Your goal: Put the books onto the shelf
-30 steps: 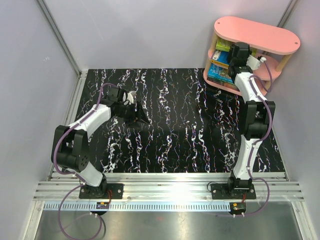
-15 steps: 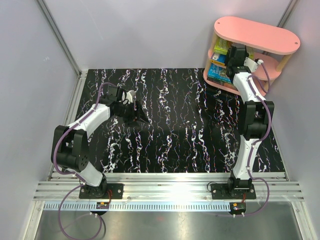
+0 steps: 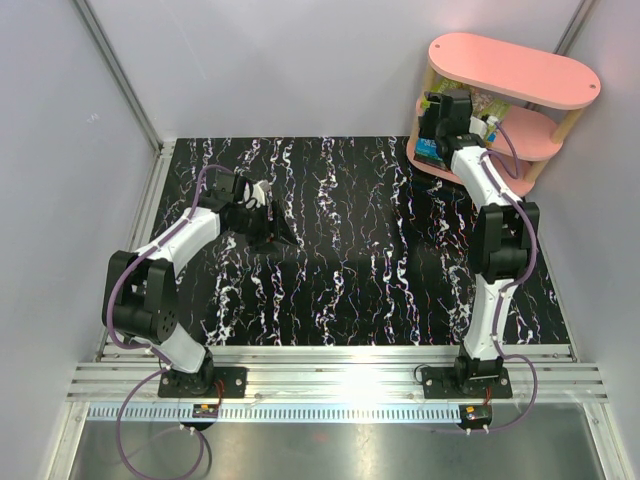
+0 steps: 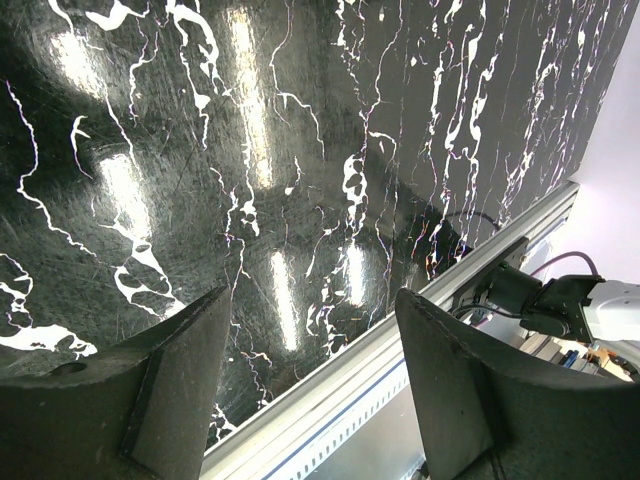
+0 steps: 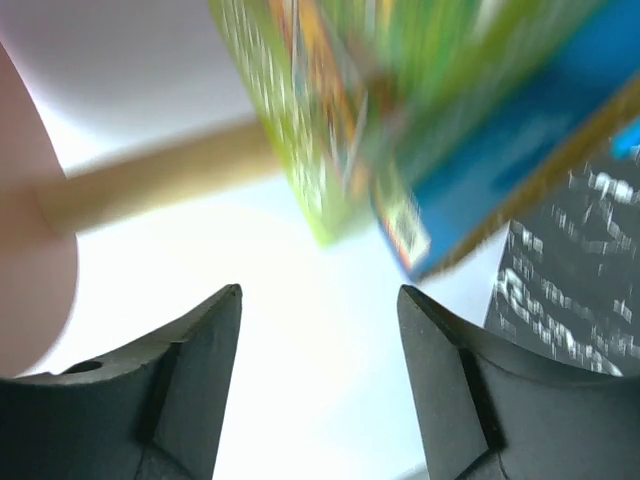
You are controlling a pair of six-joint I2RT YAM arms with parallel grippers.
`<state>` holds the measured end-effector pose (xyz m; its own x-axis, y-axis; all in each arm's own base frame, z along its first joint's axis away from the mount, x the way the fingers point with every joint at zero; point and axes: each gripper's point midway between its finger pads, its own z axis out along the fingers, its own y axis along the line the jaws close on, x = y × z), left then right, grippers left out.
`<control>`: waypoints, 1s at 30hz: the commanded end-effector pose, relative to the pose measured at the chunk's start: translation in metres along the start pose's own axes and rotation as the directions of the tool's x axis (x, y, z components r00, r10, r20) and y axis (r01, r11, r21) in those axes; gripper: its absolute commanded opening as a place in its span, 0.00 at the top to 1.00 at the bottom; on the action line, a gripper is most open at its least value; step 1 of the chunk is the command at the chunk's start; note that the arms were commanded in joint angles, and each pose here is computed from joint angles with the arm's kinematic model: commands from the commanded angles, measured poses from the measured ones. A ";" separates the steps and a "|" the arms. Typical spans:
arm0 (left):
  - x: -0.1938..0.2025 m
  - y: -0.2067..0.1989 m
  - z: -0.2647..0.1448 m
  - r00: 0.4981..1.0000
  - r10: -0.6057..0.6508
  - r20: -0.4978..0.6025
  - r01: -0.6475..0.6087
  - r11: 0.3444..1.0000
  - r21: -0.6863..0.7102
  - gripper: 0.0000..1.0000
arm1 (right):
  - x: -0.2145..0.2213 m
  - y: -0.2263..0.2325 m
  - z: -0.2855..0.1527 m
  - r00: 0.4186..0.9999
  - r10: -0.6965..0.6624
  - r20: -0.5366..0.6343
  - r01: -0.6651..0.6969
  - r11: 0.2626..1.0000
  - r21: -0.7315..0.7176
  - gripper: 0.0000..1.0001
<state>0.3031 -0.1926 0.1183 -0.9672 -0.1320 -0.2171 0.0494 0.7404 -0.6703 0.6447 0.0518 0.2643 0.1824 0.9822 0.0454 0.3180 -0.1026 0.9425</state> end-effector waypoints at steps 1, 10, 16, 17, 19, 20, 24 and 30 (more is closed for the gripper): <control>-0.013 -0.009 -0.004 0.999 0.033 0.043 -0.034 0.999 0.025 0.31 | 0.017 0.057 -0.035 0.996 0.020 -0.086 -0.029 0.994 -0.107 0.29; -0.010 -0.011 -0.004 0.998 0.038 0.039 -0.039 0.999 0.026 0.31 | 0.014 0.051 -0.047 0.994 0.033 -0.108 -0.045 0.994 -0.104 0.28; -0.008 -0.012 -0.004 0.998 0.052 0.038 -0.052 0.999 0.015 0.31 | 0.008 0.049 -0.058 0.986 0.006 -0.167 -0.026 0.993 -0.115 0.28; -0.008 -0.012 -0.004 0.998 0.051 0.037 -0.051 0.999 0.016 0.31 | 0.007 0.050 -0.059 0.983 -0.005 -0.184 -0.017 0.993 -0.119 0.27; -0.008 -0.012 -0.005 0.998 0.052 0.040 -0.052 0.999 0.012 0.31 | 0.012 0.053 -0.070 0.970 -0.051 -0.240 0.020 0.991 -0.131 0.27; -0.007 -0.013 -0.005 0.998 0.052 0.037 -0.052 0.999 0.014 0.31 | 0.008 0.050 -0.071 0.968 -0.066 -0.242 0.036 0.991 -0.127 0.27; -0.007 -0.012 -0.003 0.998 0.047 0.035 -0.048 0.999 0.014 0.31 | 0.001 0.041 -0.099 0.951 -0.163 -0.264 0.133 0.983 -0.126 0.25; -0.005 -0.011 -0.002 0.999 0.042 0.027 -0.042 0.999 0.010 0.31 | -0.048 0.019 -0.112 0.965 -0.171 -0.198 0.158 0.984 -0.080 0.35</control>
<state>0.3015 -0.1961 0.1180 -0.9676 -0.1207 -0.2218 0.0601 0.7430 -0.6665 0.5563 0.0370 0.2883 -0.0591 0.9983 0.0023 0.3271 0.0172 0.9448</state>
